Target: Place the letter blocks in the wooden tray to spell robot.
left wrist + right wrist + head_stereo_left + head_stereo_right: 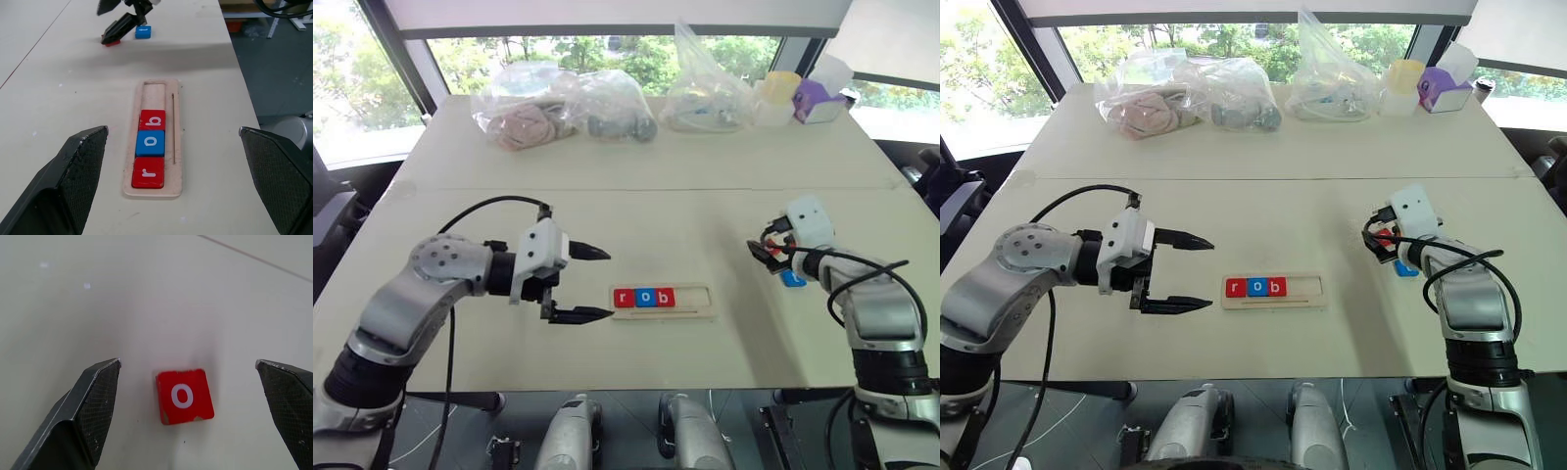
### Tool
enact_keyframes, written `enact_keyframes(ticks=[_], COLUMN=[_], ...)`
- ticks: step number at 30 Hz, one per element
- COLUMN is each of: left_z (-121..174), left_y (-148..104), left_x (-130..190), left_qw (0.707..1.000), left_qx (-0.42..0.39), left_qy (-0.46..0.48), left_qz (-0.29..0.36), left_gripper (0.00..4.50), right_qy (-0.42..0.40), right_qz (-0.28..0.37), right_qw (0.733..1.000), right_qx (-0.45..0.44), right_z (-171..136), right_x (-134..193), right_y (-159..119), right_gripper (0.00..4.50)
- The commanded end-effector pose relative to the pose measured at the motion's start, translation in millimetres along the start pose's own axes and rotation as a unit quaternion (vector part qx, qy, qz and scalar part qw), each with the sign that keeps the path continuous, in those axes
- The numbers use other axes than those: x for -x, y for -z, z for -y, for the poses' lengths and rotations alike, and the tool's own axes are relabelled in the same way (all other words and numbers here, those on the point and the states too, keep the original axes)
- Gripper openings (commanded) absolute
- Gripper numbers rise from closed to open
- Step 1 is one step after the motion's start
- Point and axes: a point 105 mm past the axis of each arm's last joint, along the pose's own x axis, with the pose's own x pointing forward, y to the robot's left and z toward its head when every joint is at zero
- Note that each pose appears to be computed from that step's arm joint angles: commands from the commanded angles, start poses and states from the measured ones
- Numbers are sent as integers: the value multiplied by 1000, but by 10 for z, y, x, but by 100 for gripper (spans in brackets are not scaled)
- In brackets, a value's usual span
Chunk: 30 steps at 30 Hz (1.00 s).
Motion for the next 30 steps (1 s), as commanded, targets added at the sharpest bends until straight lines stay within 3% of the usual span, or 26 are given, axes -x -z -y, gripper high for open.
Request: enact_keyframes(ticks=[1,15,18,23,30], left_z=[-27,-41,-41,-47,-46], left_y=[-89,-144,-153,-158,-159], left_x=[2,8,-2,-17,-7], left_qw=[1000,1000,1000,999,999], left_qx=[-23,-30,-30,-32,-31], left_qy=[0,-6,-6,-5,0], left_qz=[4,2,4,5,5], left_gripper=[450,450,450,450,450], right_qy=[1,-76,-82,-85,-57], right_qz=[22,-13,-17,-10,6], right_qw=[1000,996,995,994,996], right_qx=[-8,-53,-52,-66,-71], right_z=[67,10,8,-9,-187], right_x=[-25,-114,-99,-61,286], right_y=[-15,323,341,250,-32], right_gripper=[447,447,355,117,119])
